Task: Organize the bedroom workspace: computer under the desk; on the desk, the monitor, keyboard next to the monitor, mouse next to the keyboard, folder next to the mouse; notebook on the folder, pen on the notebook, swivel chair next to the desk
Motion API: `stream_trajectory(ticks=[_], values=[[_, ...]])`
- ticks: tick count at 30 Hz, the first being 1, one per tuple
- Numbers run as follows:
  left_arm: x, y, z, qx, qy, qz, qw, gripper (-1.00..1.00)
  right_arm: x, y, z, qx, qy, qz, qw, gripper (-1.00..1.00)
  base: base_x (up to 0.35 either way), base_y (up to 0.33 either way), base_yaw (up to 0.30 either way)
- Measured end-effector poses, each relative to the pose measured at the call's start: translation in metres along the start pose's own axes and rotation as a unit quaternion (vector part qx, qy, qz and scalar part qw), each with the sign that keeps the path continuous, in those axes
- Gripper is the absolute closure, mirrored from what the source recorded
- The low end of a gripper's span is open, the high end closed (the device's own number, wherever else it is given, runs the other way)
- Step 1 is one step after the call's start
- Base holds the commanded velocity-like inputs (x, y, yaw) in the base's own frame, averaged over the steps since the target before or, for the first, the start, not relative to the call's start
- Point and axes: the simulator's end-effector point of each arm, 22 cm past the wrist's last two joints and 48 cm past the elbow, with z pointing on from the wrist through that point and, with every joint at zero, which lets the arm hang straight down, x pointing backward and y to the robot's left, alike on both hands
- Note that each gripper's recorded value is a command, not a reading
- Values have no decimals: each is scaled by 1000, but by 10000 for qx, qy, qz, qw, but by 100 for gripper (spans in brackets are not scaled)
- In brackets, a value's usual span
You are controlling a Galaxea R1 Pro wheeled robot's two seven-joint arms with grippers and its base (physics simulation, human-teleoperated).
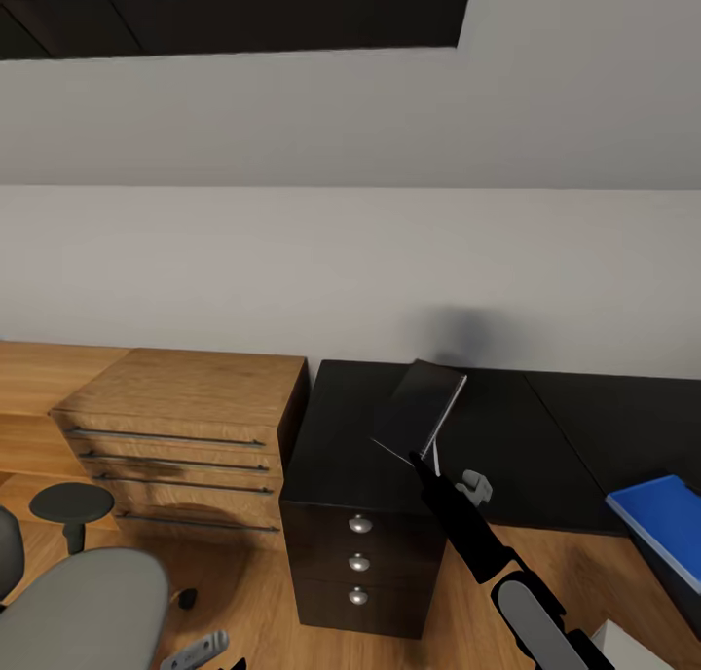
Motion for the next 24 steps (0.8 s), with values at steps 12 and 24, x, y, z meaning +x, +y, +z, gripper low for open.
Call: stream_trajectory(ticks=[12, 24], values=[[7, 17, 5, -217, 67, 70, 9997, -100, -2, 2, -1, 17, -4, -5, 10000, 100, -15, -42, -201], [27, 50, 18, -644, 230, 196, 9975, -100, -5, -1, -2, 38, 8, -46, 10000, 100, -111, -270, -45]])
